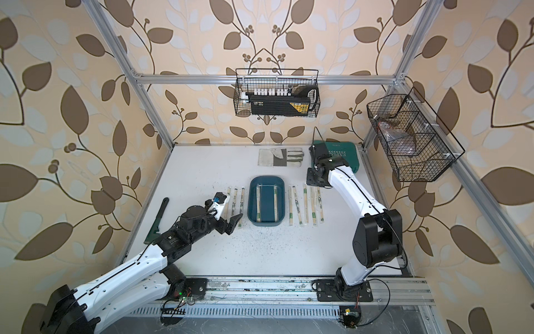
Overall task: Take the paired disposable chopsticks out of the storage box
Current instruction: Place the paired disposable chopsticks at the center of the board.
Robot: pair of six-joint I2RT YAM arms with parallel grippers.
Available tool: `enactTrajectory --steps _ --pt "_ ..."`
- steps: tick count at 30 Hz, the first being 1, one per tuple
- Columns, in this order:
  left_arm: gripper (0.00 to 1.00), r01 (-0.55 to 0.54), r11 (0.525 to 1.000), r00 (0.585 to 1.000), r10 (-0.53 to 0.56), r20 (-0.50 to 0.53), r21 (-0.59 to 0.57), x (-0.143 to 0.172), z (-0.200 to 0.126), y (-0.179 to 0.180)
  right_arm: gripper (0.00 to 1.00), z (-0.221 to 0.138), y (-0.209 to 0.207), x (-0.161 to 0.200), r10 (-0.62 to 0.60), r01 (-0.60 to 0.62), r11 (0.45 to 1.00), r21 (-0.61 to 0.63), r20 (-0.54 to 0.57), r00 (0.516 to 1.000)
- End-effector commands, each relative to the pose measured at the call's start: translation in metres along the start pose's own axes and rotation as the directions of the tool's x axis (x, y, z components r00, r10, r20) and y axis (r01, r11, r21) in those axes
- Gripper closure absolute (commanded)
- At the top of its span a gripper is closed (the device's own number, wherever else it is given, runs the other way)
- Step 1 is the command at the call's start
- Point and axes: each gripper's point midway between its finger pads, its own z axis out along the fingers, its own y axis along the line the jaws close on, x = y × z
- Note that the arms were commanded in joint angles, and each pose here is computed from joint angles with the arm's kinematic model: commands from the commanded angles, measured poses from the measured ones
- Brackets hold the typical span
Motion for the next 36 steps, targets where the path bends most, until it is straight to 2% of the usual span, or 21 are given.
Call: enactTrajectory --steps 1,6,10,15,21,36 --pt "0.01 0.003 0.999 0.999 -0.004 0.049 0.032 -0.022 -0.002 -0.007 0.92 0.024 -0.022 0.010 -0.030 0.031 0.999 0.035 -0.024 0.999" --pt "0.01 0.002 1.000 0.999 -0.003 0.046 0.031 -0.022 -0.001 -0.007 0.92 0.060 -0.049 0.020 -0.028 0.033 0.996 0.080 -0.061 0.998" --pt "0.01 -0.001 1.000 0.999 -0.001 0.044 0.031 -0.022 0.000 -0.007 0.91 0.079 -0.056 0.022 0.007 -0.001 0.998 0.070 -0.077 0.997" --pt "0.01 -0.004 1.000 0.999 0.003 0.038 0.026 -0.020 0.001 -0.006 0.91 0.104 -0.063 0.036 -0.047 0.065 0.991 0.116 -0.157 0.986" --pt "0.01 -0.004 0.999 1.000 0.003 0.030 0.033 -0.019 0.003 -0.008 0.89 0.114 -0.071 0.043 -0.118 0.149 0.978 0.148 -0.202 0.972" --pt "0.01 -0.004 0.999 1.000 0.003 0.030 0.039 -0.020 0.003 -0.009 0.85 0.127 -0.071 0.072 -0.089 0.135 0.981 0.138 -0.296 0.951"
